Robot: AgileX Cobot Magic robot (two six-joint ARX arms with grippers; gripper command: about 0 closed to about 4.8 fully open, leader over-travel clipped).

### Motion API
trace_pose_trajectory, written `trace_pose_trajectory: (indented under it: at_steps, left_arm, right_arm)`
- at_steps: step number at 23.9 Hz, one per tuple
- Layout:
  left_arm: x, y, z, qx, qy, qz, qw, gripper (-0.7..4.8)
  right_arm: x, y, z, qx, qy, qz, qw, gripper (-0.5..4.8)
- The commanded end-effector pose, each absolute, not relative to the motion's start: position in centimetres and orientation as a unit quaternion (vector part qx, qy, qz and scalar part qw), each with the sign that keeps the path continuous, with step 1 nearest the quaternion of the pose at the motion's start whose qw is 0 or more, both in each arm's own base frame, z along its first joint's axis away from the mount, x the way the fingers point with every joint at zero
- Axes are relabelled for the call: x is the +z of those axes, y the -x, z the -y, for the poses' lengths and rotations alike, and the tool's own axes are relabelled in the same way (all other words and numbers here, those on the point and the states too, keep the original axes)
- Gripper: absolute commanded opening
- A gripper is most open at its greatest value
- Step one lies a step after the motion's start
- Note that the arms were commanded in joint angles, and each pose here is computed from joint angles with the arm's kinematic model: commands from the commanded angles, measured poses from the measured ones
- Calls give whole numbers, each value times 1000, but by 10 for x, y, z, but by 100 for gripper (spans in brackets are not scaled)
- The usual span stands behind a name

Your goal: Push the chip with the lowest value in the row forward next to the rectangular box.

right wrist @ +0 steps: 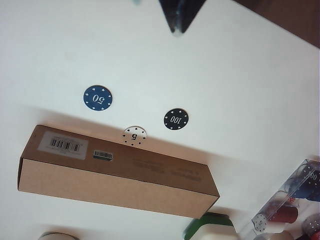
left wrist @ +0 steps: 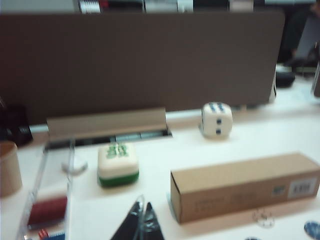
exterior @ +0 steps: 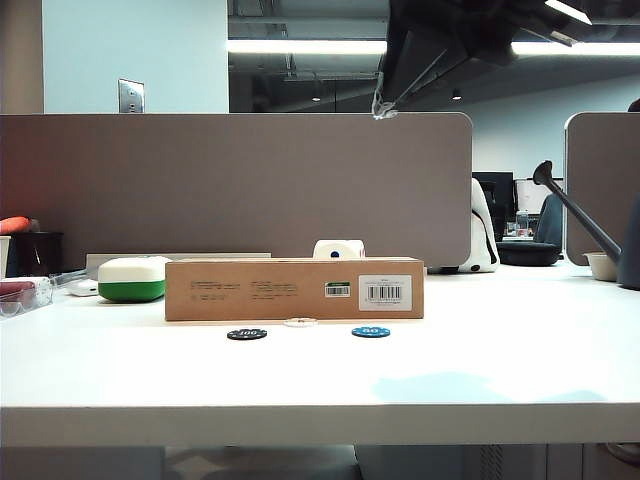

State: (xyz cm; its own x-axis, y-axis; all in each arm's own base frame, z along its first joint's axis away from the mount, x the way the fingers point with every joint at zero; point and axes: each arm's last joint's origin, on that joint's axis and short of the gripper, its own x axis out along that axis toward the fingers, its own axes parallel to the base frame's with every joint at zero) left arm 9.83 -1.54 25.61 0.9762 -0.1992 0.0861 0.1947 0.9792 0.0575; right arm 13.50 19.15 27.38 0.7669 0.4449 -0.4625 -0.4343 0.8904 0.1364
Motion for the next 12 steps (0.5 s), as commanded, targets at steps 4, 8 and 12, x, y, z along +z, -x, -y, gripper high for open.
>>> trace_pose_trajectory:
  at_steps: [4,8,12]
  left_arm:
    - [265,-84,13,-94,-23,96,991,-5]
    - [267,-80,12,-92,-23,110,989,-5]
    - [266,-76,11,-92,-23,110,989,-5]
  right_arm:
    - [277,-135,-192,236,-19,-241,941,-6]
    - [277,-135,-192,236,-19,-241,941,-6]
    - [277,-135,-192,236,-19,-241,941,-6]
